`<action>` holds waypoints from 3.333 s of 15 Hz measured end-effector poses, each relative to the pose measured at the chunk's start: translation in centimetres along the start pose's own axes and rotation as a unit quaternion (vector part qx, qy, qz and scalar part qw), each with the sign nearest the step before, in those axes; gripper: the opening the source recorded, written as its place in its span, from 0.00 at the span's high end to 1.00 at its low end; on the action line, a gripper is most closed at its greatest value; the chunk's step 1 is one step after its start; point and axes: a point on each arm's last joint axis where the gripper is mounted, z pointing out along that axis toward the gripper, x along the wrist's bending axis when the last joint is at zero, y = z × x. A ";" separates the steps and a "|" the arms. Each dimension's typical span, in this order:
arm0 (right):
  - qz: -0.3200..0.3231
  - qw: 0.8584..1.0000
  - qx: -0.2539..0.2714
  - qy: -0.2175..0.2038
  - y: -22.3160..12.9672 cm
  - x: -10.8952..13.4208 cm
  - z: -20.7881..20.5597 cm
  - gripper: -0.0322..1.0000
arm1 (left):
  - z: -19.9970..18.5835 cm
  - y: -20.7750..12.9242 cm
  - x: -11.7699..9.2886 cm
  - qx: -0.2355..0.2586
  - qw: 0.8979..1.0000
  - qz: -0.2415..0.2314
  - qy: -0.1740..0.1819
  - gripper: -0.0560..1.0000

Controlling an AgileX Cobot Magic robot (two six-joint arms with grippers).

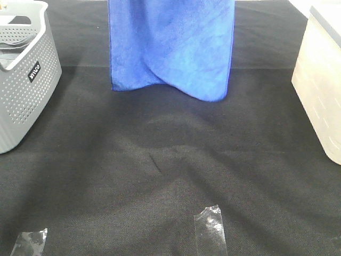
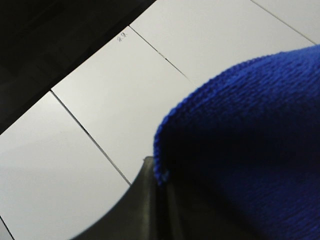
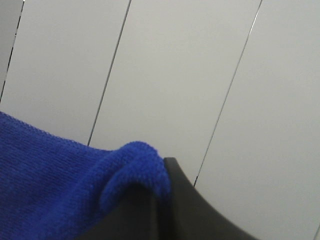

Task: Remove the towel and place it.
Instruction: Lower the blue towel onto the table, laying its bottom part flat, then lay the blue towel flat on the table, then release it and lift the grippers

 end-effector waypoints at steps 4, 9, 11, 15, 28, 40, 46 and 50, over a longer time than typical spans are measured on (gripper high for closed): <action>0.034 0.999 -0.042 -0.011 0.2 -1.9 0.5 0.94 | 0.1 -1.0 0.5 -0.010 0.999 -0.042 0.022 0.95; 0.044 0.999 -0.012 -0.025 -0.3 -2.2 0.5 0.94 | 0.2 -1.4 0.2 0.016 0.998 -0.068 0.000 0.95; 0.060 0.997 0.035 -0.043 -1.1 -2.4 0.5 0.94 | 0.1 -1.8 -0.4 0.049 0.994 -0.096 -0.022 0.95; 0.109 0.960 0.243 -0.087 -4.8 -2.7 -0.7 0.94 | -1.0 -2.1 -5.2 0.231 0.942 -0.197 -0.142 0.95; 0.156 0.818 0.544 0.101 -3.8 0.0 -9.2 0.94 | -7.1 3.2 -4.2 0.569 0.697 -0.274 -0.340 0.95; 0.216 0.778 0.571 0.149 0.4 0.6 -22.2 0.94 | -18.8 13.4 6.5 0.598 0.611 -0.328 -0.403 0.95; 0.233 0.766 0.580 0.148 0.6 1.0 -28.5 0.94 | -23.8 13.7 4.4 0.612 0.519 -0.379 -0.461 0.95; 0.241 0.760 0.585 0.148 0.2 1.3 -30.4 0.94 | -25.6 12.9 3.0 0.633 0.486 -0.377 -0.470 0.95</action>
